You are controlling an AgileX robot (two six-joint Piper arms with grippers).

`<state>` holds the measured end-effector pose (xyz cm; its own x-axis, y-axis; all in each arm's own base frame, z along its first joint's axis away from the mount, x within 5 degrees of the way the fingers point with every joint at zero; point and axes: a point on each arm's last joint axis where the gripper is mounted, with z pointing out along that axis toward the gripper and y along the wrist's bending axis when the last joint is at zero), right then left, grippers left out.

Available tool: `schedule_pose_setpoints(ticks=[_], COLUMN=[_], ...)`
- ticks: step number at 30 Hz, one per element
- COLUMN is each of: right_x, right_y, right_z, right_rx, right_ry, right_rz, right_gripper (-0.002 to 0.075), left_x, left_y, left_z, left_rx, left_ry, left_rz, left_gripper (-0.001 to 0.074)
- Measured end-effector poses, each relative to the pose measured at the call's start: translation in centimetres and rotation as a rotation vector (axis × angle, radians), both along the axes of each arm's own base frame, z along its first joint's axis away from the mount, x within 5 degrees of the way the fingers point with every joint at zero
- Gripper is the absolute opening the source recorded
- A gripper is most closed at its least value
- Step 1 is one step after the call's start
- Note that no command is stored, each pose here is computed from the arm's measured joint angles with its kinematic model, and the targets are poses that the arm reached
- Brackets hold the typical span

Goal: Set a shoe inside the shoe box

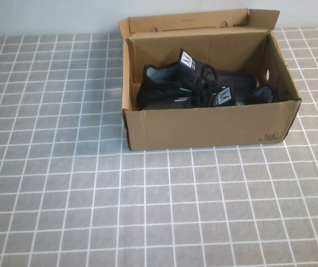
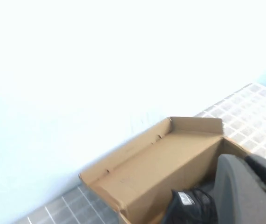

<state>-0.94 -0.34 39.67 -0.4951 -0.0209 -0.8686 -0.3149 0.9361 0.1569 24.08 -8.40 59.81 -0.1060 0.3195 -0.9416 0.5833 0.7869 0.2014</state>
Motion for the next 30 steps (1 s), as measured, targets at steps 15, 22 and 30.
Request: schedule_pose_setpoints(ticks=[15,22,30], right_x=[2.2,3.7,4.0], right_y=[2.0,2.6,2.8], right_z=[-3.3,-4.6,-5.1], right_rx=[0.17,0.232,0.242], right_ry=[-0.212,-0.268,-0.27], right_rz=[0.089,0.076,0.075], right_gripper=[-0.0016,-0.0016,-0.0016], left_x=[-11.5,-16.1,-18.5], left_y=[3.1,4.8,6.5], left_z=[-8.9,-20.0,-30.1], left_rx=[-0.003,-0.116,-0.258], left_ry=[-0.063,-0.134,-0.281], left_rz=[0.073,0.168,0.303], left_gripper=[-0.0001,-0.0001,-0.0001])
